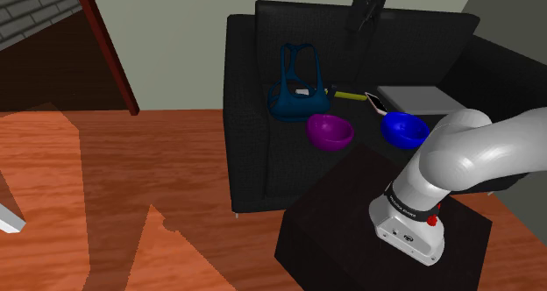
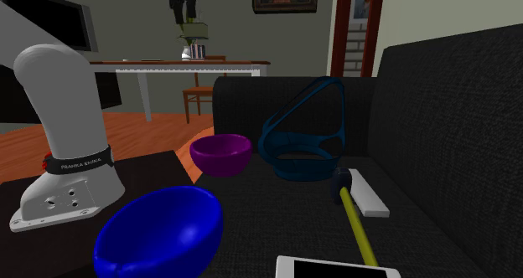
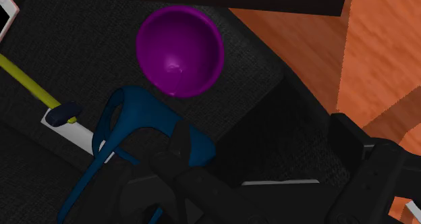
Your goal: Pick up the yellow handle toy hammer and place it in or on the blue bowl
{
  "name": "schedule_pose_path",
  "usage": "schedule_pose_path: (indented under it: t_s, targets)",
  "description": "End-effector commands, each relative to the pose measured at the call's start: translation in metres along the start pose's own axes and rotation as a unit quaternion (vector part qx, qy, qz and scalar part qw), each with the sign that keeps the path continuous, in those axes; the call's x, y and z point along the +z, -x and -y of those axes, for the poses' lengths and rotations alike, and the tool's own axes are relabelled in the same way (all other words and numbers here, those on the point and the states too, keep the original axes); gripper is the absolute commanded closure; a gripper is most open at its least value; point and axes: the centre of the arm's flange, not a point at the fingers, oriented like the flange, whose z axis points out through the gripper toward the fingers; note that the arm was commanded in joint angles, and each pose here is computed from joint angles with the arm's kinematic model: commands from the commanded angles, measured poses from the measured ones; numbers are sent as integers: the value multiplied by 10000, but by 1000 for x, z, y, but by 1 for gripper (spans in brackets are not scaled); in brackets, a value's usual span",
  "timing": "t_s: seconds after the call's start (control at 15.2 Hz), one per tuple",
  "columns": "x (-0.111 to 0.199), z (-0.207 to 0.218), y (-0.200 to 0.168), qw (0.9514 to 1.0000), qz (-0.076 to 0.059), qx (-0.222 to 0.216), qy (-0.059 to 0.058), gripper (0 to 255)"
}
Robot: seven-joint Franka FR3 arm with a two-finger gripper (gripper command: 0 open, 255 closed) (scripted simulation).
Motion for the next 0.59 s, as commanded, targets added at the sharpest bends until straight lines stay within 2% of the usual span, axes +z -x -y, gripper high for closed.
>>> schedule_pose_path:
  t_s: [0.0, 0.53]
  targets:
    - [0, 0, 0, 10000, 0, 0, 0, 0]
    - [62, -86, 21, 9979, -124, -631, -59, 0]
